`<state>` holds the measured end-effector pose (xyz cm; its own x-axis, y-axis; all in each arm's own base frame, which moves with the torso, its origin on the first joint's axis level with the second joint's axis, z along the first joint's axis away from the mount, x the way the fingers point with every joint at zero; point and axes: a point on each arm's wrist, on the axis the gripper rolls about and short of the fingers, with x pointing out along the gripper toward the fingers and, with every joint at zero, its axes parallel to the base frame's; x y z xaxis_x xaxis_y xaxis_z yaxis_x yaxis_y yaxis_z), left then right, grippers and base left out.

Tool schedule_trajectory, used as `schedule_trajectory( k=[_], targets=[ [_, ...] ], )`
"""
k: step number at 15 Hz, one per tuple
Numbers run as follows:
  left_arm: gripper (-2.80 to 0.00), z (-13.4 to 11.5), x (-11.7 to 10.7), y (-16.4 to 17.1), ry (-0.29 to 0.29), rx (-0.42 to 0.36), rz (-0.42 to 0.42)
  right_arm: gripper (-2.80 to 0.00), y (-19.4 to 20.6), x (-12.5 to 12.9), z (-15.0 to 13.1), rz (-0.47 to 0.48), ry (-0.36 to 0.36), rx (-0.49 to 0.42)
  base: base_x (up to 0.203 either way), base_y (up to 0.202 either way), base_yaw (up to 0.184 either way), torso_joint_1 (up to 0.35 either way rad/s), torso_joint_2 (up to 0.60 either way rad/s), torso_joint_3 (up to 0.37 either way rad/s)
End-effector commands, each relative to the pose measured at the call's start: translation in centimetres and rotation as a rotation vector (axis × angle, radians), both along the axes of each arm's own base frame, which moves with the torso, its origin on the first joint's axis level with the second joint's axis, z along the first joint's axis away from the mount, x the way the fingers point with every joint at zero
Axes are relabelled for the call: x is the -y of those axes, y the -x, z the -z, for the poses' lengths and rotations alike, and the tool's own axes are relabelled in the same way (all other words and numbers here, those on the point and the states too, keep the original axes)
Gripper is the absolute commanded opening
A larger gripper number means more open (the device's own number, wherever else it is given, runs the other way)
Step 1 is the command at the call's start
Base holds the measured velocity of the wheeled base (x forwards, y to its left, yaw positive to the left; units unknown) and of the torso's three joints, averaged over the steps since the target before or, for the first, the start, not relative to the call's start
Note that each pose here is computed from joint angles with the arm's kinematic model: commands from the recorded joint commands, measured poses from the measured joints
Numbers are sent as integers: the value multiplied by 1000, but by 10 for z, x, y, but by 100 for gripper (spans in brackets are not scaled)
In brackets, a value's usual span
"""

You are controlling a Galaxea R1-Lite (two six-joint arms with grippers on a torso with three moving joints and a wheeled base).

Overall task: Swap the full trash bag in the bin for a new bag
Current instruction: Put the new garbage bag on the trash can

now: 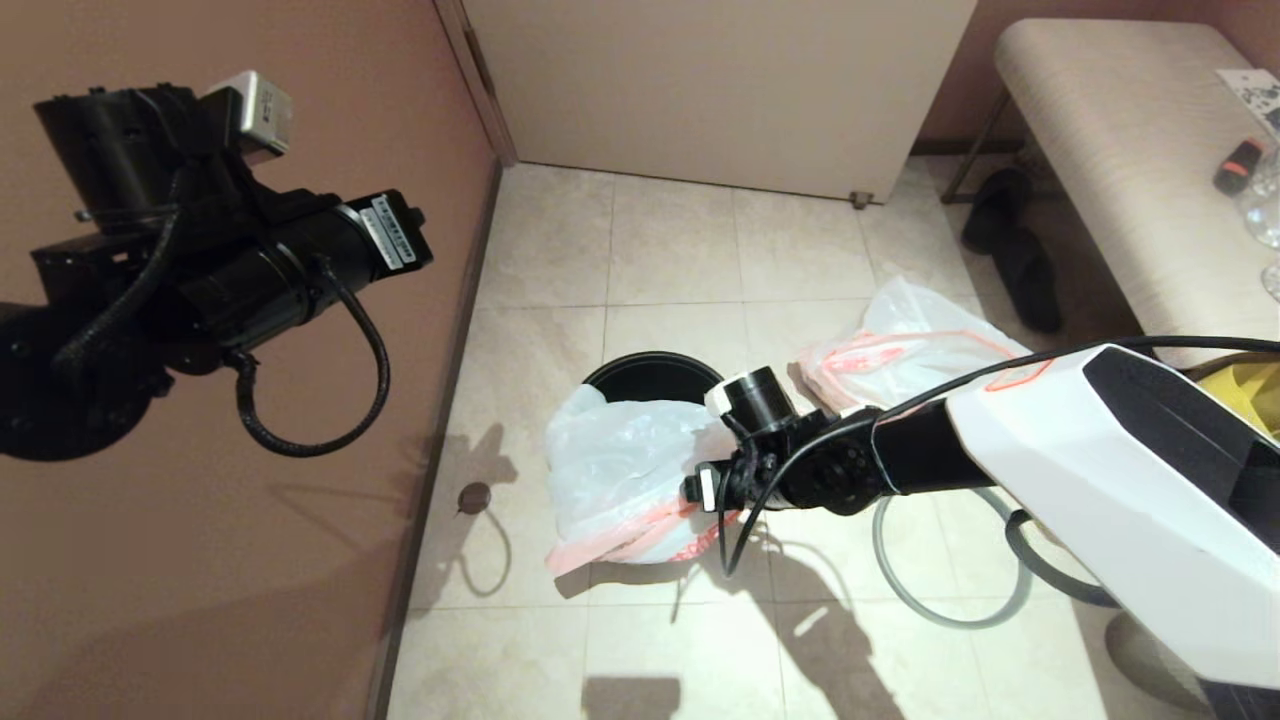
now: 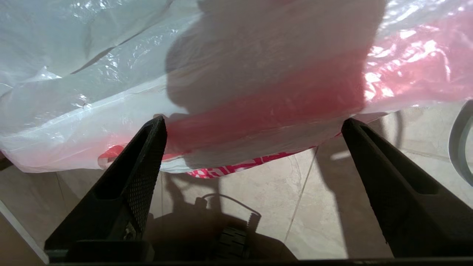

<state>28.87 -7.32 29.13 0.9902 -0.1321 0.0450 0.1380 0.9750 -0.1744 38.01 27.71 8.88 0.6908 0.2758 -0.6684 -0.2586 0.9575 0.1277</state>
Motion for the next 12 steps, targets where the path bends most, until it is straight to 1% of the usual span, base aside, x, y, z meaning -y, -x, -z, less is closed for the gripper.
schedule_trajectory(
  k=[1,4,5,6,10,12],
  targets=[
    [-280,0,0,0,2,2,-1,0,5,3,-5,1,-2,-1,0,0,0,0,0,0],
    [-280,0,0,0,3,3,-1,0,30,9,1,-22,36,-53,0,0,0,0,0,0],
    [-280,0,0,0,2,3,-1,0,31,7,-3,-25,12,-26,0,0,0,0,0,0],
    [-280,0,0,0,3,3,-1,0,34,4,-3,-36,8,-21,0,0,0,0,0,0],
    [-280,0,0,0,3,3,-1,0,22,-5,23,-34,39,-45,0,0,0,0,0,0],
    [-280,0,0,0,3,2,-1,0,14,-8,27,-32,41,-36,0,0,0,0,0,0]
  ],
)
